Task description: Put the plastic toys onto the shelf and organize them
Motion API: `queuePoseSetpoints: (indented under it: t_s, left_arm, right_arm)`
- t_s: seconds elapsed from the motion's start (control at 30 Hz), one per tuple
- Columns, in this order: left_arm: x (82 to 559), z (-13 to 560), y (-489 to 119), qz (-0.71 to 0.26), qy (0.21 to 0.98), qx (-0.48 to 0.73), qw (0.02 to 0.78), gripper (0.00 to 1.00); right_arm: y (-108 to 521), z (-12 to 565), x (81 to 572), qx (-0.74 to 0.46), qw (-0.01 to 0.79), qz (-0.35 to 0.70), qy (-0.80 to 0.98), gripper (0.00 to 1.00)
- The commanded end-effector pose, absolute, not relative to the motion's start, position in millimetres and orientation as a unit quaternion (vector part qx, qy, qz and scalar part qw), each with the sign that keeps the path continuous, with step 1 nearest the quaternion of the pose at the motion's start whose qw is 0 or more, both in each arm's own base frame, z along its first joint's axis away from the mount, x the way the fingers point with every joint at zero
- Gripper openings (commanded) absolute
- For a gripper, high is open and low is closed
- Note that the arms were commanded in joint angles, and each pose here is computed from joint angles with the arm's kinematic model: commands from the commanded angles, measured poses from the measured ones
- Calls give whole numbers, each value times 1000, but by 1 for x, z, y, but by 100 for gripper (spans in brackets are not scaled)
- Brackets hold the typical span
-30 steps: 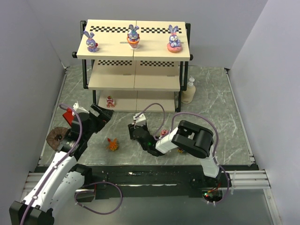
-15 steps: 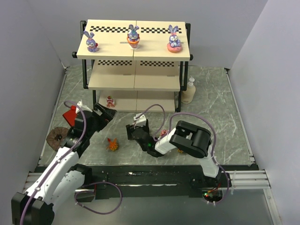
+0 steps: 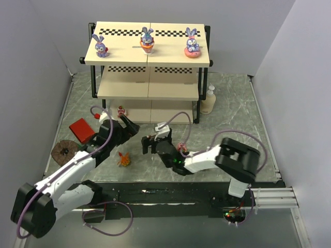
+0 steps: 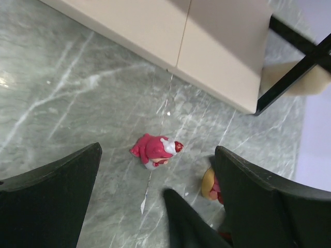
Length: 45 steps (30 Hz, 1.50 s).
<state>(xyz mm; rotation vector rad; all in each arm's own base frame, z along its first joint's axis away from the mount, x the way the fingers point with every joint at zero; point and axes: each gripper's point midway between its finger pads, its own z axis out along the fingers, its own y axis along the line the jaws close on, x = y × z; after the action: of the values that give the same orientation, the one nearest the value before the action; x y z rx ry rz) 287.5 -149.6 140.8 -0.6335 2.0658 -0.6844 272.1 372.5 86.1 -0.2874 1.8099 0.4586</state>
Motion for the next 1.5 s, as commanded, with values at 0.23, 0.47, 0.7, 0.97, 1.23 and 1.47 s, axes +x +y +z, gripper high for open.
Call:
queuePoseSetpoints:
  t_s: [0.23, 0.47, 0.7, 0.97, 1.23, 1.47]
  left_arm:
    - [290, 140, -193, -337, 823, -312, 335, 97]
    - [279, 136, -212, -420, 762, -434, 233, 99]
    - [272, 123, -211, -406, 733, -516, 178, 98]
    - [281, 109, -228, -350, 748, -547, 135, 94]
    - [287, 94, -242, -333, 753, -555, 118, 87]
    - [290, 83, -243, -322, 754, -560, 123, 76]
  right_arm:
    - [315, 164, 249, -34, 575, 218, 788, 100]
    - [263, 176, 243, 40, 513, 165, 841, 100]
    - [234, 173, 237, 79, 491, 195, 845, 98]
    - [213, 177, 239, 99, 497, 196, 840, 97]
    - [200, 174, 240, 106, 499, 196, 837, 97]
    - [194, 173, 239, 115, 503, 200, 833, 97]
